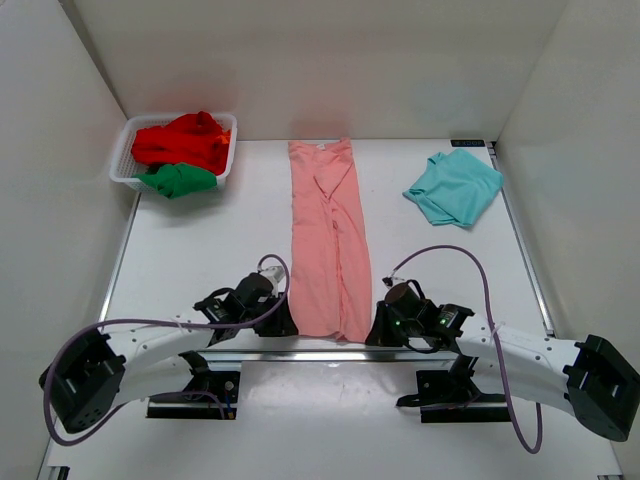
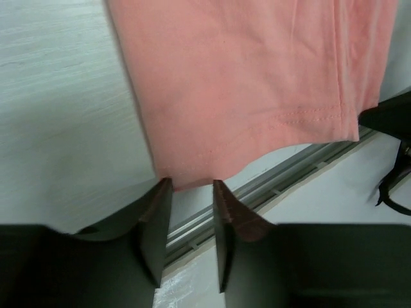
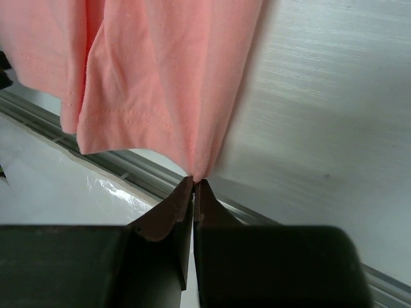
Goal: Fold and stack the t-shirts
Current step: Grab the bottom of the folded rectangular tshirt with both arms, then fold the folded rectangular tshirt in 1/3 of the way
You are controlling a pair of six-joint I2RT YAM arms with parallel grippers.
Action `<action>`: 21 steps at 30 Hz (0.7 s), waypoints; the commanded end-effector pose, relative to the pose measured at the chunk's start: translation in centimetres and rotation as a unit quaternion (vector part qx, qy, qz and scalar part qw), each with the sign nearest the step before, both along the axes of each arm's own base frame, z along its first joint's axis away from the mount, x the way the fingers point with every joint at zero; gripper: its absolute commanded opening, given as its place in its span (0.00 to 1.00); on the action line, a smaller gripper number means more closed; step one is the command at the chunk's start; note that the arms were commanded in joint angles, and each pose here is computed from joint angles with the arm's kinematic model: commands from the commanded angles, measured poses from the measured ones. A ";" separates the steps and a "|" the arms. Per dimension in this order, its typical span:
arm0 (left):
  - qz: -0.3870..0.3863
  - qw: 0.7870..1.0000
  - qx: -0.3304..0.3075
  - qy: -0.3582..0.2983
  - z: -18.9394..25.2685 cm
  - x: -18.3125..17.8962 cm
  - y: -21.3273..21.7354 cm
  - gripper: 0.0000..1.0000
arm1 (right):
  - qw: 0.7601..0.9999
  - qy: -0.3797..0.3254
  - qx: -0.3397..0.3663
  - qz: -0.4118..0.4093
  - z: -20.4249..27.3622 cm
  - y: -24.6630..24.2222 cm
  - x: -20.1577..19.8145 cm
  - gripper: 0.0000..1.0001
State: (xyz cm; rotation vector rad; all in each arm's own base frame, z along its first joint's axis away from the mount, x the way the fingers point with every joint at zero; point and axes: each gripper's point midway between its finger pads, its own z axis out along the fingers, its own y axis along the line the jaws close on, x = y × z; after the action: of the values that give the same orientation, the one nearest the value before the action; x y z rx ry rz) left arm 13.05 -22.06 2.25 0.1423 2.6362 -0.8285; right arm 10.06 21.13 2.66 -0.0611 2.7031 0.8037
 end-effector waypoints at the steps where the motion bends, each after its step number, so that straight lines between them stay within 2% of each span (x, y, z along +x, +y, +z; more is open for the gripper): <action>1: 0.015 0.999 -0.005 -0.029 1.9 1.2 0.3 0.45 | 1.000 -0.013 0.015 -0.003 1.4 0.6 0.6 0.00; 5: 0.025 0.999 0.001 -0.037 2.6 1.6 0.8 0.52 | 1.000 -0.006 0.006 -0.005 1.0 0.2 0.6 0.00; 13: 0.034 0.999 0.035 -0.018 0.2 0.9 2.1 0.54 | 1.000 -0.013 0.014 -0.003 1.2 0.4 0.8 0.00; 21: 0.040 0.998 0.038 -0.011 -1.4 1.3 1.0 0.53 | 1.000 -0.020 0.016 -0.005 1.5 0.3 1.3 0.00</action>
State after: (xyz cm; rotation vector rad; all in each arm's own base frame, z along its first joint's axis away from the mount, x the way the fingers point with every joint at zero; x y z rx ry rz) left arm 14.37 -21.35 2.08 0.0749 2.6148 -0.7521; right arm 10.42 20.61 2.53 -0.0395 2.7092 0.7887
